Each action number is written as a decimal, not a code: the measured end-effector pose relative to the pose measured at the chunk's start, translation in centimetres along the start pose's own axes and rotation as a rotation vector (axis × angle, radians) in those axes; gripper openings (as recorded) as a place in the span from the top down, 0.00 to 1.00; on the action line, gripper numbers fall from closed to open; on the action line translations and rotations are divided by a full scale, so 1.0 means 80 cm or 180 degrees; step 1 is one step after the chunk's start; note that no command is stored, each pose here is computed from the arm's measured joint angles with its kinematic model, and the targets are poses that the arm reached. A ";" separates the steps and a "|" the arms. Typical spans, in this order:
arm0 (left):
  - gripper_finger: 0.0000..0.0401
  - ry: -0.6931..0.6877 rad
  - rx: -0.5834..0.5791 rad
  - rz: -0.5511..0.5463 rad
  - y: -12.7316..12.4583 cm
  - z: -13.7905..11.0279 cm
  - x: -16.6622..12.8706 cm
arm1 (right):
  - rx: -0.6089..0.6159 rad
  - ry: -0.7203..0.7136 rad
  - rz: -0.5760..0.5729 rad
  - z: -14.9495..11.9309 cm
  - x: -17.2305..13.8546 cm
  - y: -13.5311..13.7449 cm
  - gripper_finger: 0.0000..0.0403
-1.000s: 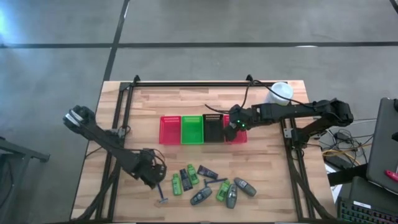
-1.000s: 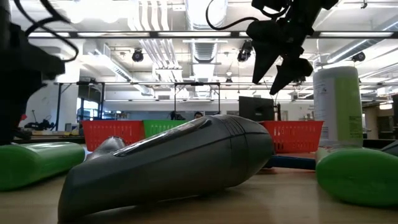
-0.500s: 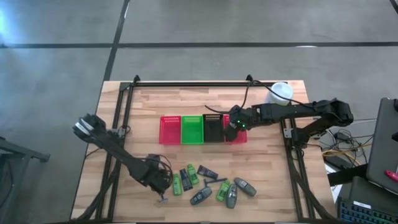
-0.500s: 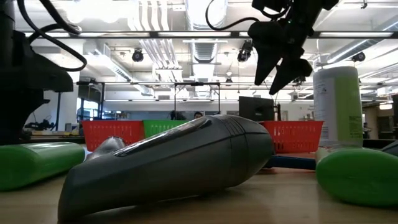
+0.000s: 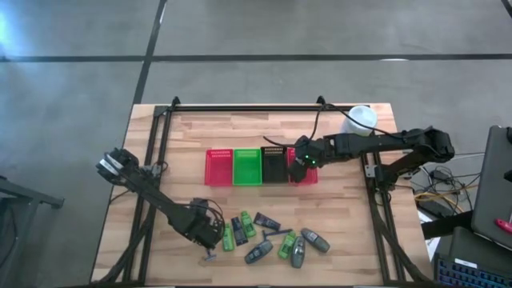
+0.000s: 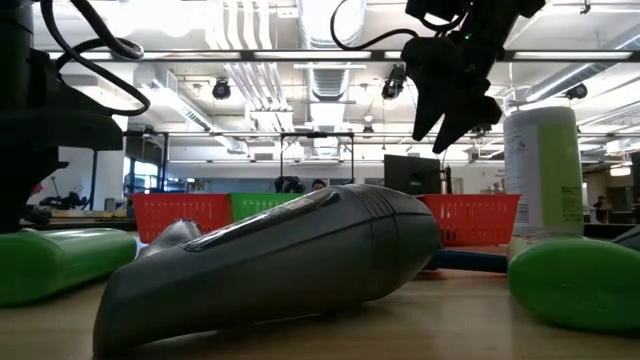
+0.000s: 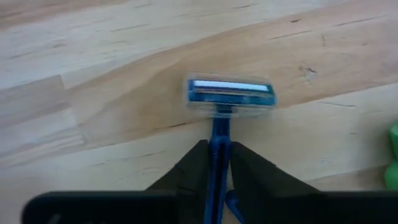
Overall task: Pick & Place Travel size toiletries
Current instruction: Put the top left blue razor into the left red bin
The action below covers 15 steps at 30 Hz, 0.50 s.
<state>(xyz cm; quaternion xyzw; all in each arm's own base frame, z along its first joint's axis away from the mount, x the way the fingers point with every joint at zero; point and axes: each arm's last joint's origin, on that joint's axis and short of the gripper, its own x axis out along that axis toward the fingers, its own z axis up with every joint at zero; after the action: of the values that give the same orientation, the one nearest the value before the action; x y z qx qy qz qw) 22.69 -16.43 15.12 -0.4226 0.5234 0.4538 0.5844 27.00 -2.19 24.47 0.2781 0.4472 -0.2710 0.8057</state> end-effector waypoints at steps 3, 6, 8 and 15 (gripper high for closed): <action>0.89 -0.0008 0.0073 0.0027 0.001 0.002 0.000 | -0.0007 -0.0001 0.0001 0.000 0.000 0.000 0.38; 0.91 0.0005 0.0127 0.0034 0.000 0.005 -0.001 | -0.0039 -0.0004 0.0002 0.000 0.000 0.000 0.39; 0.90 0.0010 0.0126 0.0008 0.000 0.008 -0.004 | -0.0081 -0.0014 -0.0008 0.000 0.000 0.000 0.40; 0.90 -0.0328 -0.0041 -0.0575 0.010 0.035 -0.054 | -0.0059 -0.0233 -0.0009 0.003 -0.019 -0.004 0.43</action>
<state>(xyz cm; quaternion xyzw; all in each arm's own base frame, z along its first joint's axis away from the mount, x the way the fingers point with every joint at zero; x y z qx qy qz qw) 22.34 -13.94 19.67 -0.4479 0.4496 0.4238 0.6462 26.20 -2.28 25.82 0.2600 0.4203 -0.2779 0.8237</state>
